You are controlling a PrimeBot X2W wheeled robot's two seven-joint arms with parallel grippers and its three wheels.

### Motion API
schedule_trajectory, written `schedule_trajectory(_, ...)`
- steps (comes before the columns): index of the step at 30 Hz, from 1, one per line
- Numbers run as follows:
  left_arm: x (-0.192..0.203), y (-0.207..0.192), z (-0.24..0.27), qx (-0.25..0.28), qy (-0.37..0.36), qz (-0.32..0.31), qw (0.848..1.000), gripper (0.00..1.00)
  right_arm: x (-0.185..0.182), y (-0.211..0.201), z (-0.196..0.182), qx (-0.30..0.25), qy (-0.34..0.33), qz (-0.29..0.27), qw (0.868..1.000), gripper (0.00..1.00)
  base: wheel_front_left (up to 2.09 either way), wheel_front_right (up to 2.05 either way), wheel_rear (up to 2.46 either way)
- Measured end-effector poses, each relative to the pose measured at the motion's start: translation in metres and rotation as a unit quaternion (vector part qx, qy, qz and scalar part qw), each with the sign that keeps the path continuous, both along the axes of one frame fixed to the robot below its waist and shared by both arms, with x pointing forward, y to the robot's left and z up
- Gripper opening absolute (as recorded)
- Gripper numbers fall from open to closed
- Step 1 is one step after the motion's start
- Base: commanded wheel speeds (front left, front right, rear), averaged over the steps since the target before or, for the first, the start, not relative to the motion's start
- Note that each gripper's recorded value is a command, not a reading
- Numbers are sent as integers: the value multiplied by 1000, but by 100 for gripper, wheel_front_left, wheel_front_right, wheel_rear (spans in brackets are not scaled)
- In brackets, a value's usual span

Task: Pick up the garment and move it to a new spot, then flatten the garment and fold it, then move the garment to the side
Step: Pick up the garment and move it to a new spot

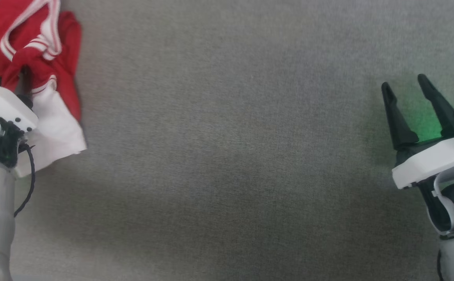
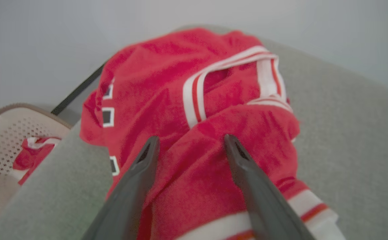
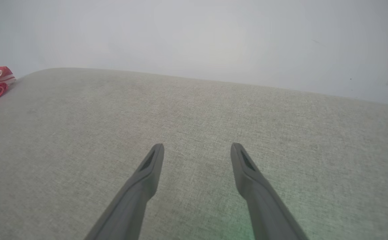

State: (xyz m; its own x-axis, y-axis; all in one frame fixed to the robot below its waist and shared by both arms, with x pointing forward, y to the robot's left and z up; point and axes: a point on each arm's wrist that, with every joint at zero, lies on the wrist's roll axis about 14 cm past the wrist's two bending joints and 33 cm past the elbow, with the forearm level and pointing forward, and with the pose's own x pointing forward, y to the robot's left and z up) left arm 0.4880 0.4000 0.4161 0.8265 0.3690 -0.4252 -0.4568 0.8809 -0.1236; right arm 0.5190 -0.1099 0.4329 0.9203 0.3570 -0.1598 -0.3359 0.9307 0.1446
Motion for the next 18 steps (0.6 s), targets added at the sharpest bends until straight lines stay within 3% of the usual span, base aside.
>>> schedule_trajectory(8,-5,-9,-66,-94,165,25,982,100,5,-15,-21,-14,23,-11,1000,100,0,0,0)
schedule_trajectory(16,-5,-11,-76,-144,206,46,967,100,8,-18,-27,-16,31,-15,999,100,0,0,0)
schedule_trajectory(18,-3,-9,-72,-140,190,50,970,0,9,-19,-24,-15,28,-18,999,100,0,0,0)
